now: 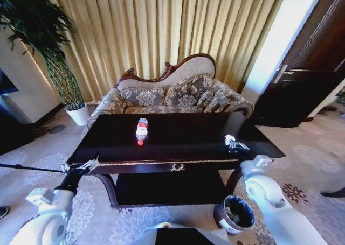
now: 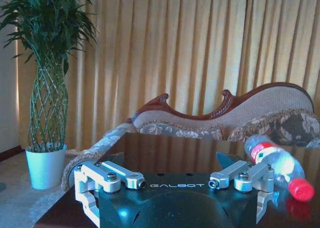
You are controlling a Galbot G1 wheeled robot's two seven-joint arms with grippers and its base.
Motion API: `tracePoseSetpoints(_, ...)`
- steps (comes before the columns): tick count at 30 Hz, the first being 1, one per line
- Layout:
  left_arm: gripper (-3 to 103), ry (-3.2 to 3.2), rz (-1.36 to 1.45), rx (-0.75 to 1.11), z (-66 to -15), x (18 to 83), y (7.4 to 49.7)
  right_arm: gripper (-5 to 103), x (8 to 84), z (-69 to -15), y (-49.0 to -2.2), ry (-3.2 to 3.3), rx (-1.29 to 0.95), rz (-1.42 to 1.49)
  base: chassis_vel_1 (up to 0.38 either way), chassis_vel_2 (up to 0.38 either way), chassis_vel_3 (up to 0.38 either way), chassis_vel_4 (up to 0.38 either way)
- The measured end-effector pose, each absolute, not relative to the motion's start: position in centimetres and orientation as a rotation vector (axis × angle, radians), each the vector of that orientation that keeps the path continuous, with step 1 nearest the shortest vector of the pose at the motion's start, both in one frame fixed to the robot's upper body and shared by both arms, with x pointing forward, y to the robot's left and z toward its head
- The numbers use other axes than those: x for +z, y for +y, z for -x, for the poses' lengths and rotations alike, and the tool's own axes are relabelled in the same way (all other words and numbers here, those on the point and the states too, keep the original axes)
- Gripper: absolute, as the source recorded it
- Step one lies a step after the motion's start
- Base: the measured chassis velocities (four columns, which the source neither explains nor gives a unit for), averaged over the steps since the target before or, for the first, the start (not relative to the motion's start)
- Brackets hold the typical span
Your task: Move to the front of the table and place the trash on the table into the trash bin.
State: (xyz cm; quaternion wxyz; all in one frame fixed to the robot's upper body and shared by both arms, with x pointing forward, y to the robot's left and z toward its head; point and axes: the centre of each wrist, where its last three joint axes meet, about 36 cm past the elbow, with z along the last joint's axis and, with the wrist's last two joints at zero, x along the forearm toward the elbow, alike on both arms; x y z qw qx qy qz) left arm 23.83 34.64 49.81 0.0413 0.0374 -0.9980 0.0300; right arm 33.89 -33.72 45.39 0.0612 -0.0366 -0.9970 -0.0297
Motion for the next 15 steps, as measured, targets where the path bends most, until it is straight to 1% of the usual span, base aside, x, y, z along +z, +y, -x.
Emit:
tracePoseSetpoints(9,100,-3.064,-0.15,0.074,-23.8,50.6,35.0,1,46.0,-32.6,-33.3,-3.017,-0.073,0.09,0.0,0.0,0.0,0.0)
tracePoseSetpoints(15,100,-3.061,-0.165,0.083,-23.5,50.7,35.3,1,46.6,-32.8,-32.3,-3.032,-0.087,0.07,0.072,-0.062,-0.065,0.074)
